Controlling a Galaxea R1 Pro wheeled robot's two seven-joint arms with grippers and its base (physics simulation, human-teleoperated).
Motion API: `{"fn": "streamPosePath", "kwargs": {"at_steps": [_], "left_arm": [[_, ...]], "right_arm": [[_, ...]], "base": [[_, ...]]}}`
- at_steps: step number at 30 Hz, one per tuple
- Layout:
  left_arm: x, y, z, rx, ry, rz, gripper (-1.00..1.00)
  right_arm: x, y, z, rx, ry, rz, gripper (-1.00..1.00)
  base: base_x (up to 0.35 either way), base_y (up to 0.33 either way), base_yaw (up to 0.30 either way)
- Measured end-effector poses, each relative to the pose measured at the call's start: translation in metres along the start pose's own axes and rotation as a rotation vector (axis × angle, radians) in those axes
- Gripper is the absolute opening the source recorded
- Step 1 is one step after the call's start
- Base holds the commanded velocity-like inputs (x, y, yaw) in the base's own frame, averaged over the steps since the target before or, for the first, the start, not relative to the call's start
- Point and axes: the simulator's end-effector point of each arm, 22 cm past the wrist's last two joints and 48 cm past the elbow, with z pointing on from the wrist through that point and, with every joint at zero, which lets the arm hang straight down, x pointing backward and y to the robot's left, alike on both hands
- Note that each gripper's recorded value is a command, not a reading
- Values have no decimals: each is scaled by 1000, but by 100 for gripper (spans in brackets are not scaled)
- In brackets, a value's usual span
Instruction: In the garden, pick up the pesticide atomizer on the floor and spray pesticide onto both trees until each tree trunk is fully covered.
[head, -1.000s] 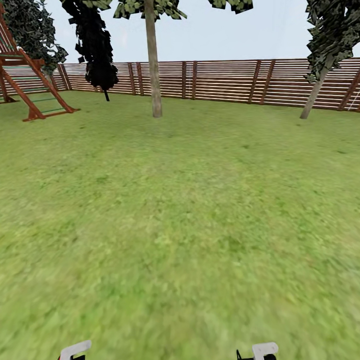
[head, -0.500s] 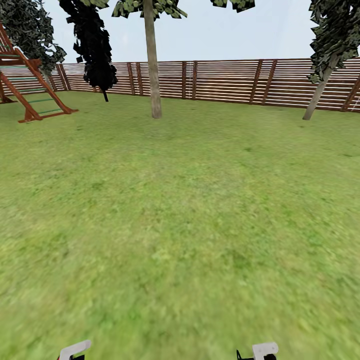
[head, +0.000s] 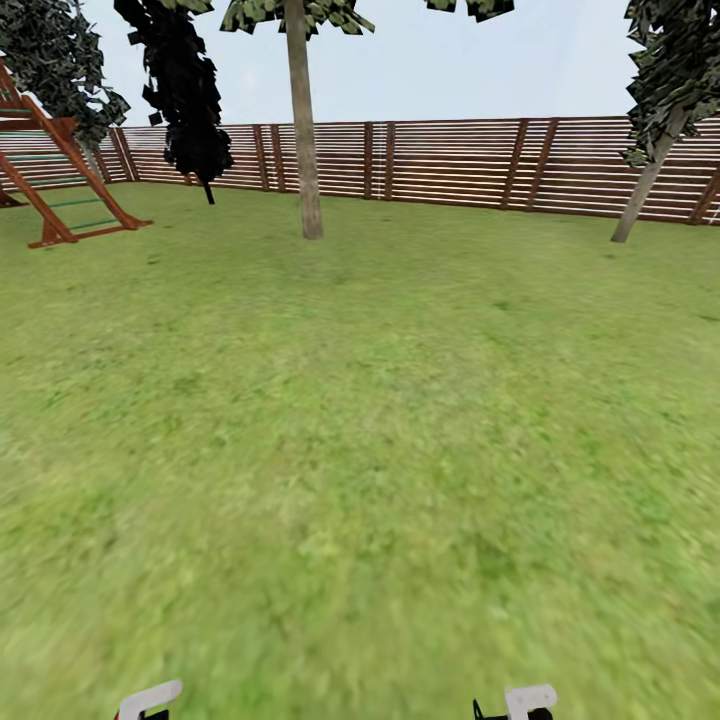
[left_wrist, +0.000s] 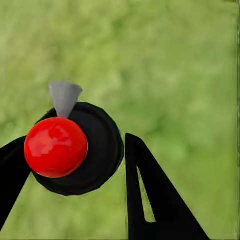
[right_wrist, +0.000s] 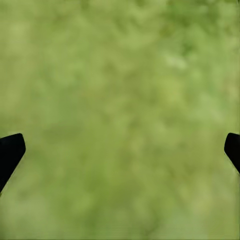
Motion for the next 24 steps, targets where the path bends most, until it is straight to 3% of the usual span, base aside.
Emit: {"fn": "streamPosePath", "kwargs": {"at_steps": [24], "left_arm": [[0,0,0,0,0,1,-100]], "right_arm": [[0,0,0,0,0,0,100]], "base": [[340,0,0]]}}
